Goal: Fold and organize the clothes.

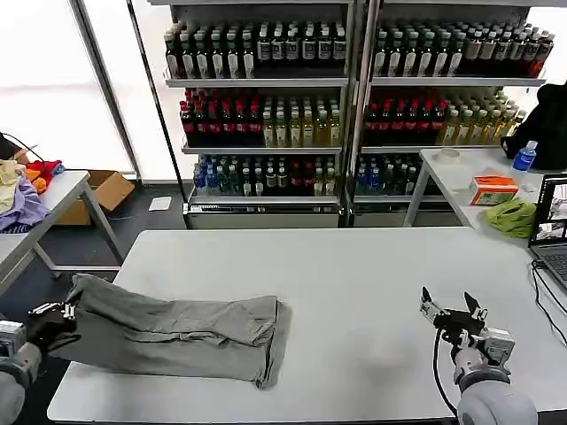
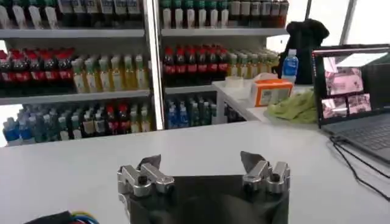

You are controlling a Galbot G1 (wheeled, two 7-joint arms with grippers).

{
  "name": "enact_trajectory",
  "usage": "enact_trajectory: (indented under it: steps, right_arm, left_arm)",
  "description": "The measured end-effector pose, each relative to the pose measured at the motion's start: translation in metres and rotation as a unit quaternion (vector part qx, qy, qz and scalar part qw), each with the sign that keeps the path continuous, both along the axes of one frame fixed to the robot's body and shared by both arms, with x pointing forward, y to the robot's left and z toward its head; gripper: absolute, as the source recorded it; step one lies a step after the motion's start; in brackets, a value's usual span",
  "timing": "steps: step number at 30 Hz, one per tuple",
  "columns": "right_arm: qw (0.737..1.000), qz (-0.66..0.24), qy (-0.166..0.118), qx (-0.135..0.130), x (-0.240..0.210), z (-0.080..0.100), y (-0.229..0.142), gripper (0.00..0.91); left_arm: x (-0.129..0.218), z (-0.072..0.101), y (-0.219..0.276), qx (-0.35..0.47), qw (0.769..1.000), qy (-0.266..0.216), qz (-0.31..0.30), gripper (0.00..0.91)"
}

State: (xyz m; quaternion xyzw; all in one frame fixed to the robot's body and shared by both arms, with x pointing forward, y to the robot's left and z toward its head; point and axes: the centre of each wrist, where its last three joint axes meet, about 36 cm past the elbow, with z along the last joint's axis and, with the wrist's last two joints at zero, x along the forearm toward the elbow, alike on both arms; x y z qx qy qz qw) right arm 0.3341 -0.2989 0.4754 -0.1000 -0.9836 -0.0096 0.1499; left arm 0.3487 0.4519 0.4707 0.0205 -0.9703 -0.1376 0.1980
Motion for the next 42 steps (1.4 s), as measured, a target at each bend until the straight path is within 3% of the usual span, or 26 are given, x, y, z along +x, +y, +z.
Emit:
enact_trajectory:
  steps: [18,42]
  right_arm:
    - [1.000,-0.006,0.006,0.005,-0.018,-0.004,0.008,0.907]
    - [1.000,-0.011,0.013,-0.001,-0.031,-0.007,0.013,0.907]
  left_arm:
    - [-0.002,-0.023,-0.135,-0.097,0.992,0.032,-0.079,0.000]
    - [-0.004,-0.022,-0.210,-0.191,0.973,0.043,-0.122,0.000]
